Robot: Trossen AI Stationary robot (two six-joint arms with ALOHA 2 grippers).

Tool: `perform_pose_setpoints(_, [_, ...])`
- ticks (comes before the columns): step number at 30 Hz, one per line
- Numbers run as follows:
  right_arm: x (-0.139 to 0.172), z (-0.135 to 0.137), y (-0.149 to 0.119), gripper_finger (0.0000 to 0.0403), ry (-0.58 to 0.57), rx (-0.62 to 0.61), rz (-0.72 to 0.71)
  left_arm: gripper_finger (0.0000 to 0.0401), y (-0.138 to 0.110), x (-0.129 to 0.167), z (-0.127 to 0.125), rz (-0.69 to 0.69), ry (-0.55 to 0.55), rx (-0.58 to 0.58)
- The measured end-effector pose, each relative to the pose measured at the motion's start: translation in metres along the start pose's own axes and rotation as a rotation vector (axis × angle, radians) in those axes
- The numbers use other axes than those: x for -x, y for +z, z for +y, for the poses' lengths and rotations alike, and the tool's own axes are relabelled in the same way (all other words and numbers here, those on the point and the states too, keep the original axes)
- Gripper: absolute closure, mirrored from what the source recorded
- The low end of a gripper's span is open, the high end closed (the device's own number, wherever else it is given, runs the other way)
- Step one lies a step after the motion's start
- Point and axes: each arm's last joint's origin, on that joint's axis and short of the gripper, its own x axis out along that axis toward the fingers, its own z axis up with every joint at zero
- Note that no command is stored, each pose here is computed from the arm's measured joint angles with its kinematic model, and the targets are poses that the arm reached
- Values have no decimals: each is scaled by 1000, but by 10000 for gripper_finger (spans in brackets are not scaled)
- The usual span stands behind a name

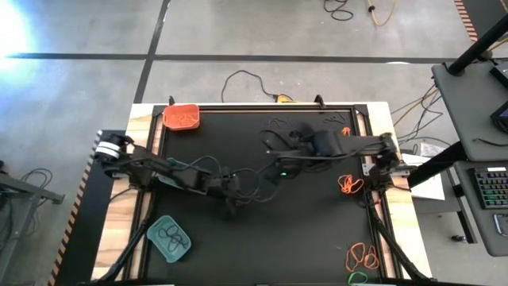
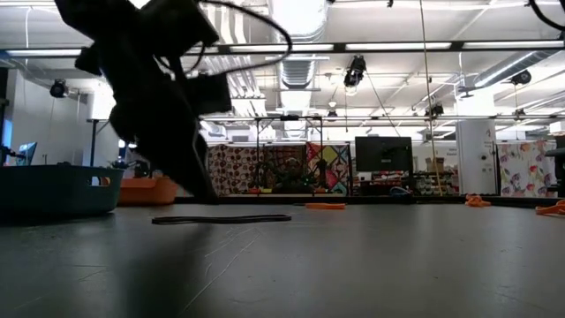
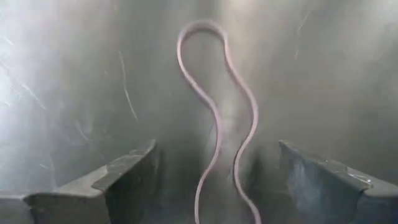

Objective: Sort rubber bands into baskets
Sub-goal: Put the purple rubber band into the green bin

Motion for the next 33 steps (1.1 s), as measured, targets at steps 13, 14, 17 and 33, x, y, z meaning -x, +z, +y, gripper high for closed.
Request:
perform_pose_setpoints(13, [25,-16,-1,213,-11,-85,-85,91,-8,-19,2,47,44,-67])
perform_pose_setpoints(14, [25,-16,-1,213,-10,-85,-84,92,-9,-23,2,58,51,-68])
perform_pose_setpoints(17, [23,-14,-1,213,-9,-81,-76,107,-12,-29,1,74,62,-70])
perform_pose_setpoints(33, [21,-11,-2,213,-9,-66,-68,393,-15,-29,-4,81,64,-81])
